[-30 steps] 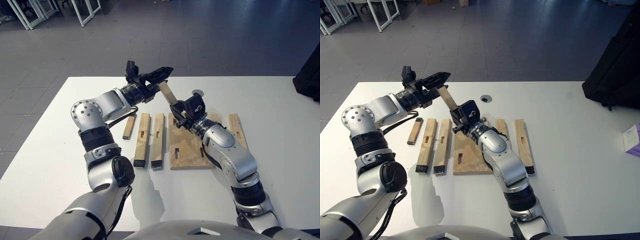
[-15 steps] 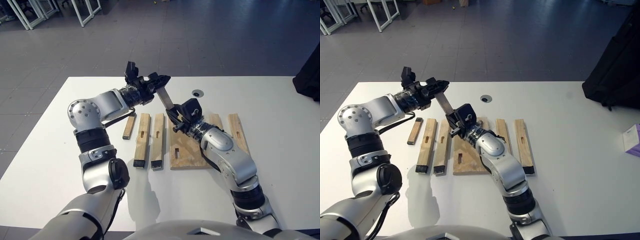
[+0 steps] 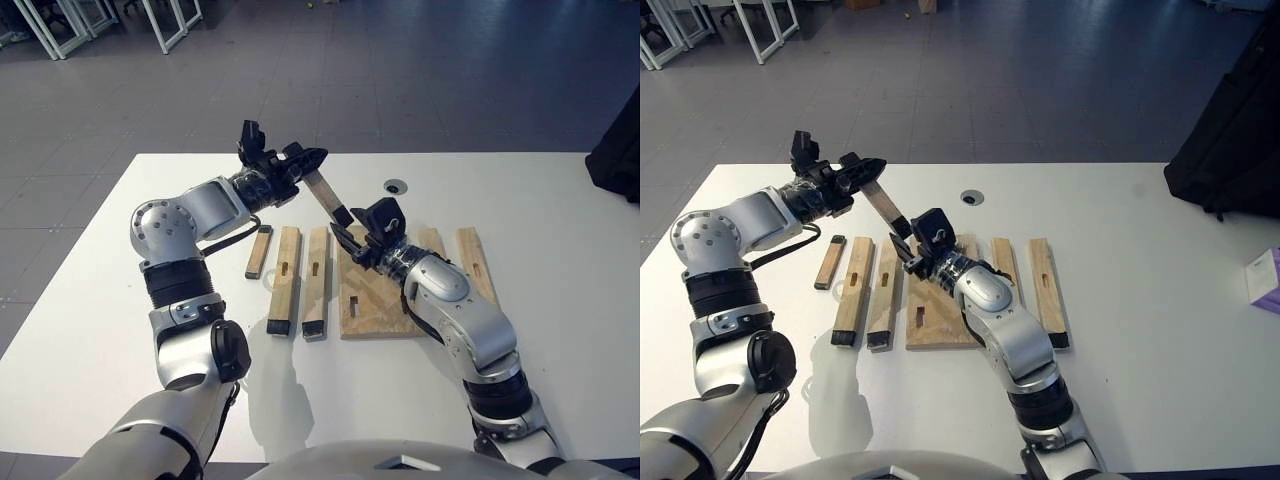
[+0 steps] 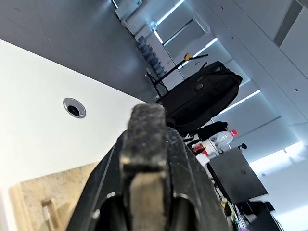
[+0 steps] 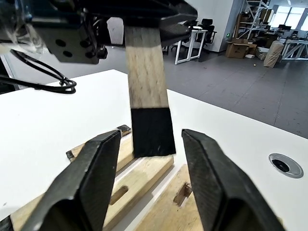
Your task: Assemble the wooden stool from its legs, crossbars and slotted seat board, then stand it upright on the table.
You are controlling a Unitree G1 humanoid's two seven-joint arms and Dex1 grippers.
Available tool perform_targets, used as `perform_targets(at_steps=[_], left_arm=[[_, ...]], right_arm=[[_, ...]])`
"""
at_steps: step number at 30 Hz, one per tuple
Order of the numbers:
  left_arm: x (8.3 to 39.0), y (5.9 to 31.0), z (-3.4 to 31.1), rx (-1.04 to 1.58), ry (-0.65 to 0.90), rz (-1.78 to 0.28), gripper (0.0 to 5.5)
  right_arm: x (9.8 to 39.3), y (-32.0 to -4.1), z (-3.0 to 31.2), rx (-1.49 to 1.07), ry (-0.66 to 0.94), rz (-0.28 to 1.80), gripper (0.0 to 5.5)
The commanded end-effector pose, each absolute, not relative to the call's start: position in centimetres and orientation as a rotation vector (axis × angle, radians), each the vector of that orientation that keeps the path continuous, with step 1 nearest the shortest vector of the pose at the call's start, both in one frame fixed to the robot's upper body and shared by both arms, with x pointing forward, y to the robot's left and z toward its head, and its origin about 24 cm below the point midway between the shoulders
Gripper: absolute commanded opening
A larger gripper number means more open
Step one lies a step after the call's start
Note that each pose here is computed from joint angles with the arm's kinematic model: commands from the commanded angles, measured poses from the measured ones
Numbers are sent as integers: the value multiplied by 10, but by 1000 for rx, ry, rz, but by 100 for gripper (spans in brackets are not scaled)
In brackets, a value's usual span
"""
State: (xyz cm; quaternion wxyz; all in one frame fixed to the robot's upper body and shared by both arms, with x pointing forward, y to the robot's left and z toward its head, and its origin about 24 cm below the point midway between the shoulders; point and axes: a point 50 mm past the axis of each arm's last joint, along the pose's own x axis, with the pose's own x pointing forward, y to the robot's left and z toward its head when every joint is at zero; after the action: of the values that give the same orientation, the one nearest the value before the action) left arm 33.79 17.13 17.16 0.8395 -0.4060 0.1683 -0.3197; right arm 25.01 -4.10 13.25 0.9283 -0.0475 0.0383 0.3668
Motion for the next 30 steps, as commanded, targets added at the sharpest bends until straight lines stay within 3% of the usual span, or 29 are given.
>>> perform_targets(at_steps=[1, 4, 10, 16, 30], left_arm=[[340, 205, 198, -755, 238, -540, 43], [324, 225, 202, -624, 144, -346, 43], [272, 184, 143, -306, 221, -109, 43], [267, 178, 135, -246, 119, -6, 43], [263, 176, 100, -273, 216, -16, 43]], right_arm=[[240, -38, 127, -84, 119, 796, 320], [241, -49, 126, -62, 125, 698, 373], [253, -81, 119, -64, 132, 367, 480], [253, -89, 116, -79, 146, 316, 484], [253, -86, 111, -84, 161, 337, 484]])
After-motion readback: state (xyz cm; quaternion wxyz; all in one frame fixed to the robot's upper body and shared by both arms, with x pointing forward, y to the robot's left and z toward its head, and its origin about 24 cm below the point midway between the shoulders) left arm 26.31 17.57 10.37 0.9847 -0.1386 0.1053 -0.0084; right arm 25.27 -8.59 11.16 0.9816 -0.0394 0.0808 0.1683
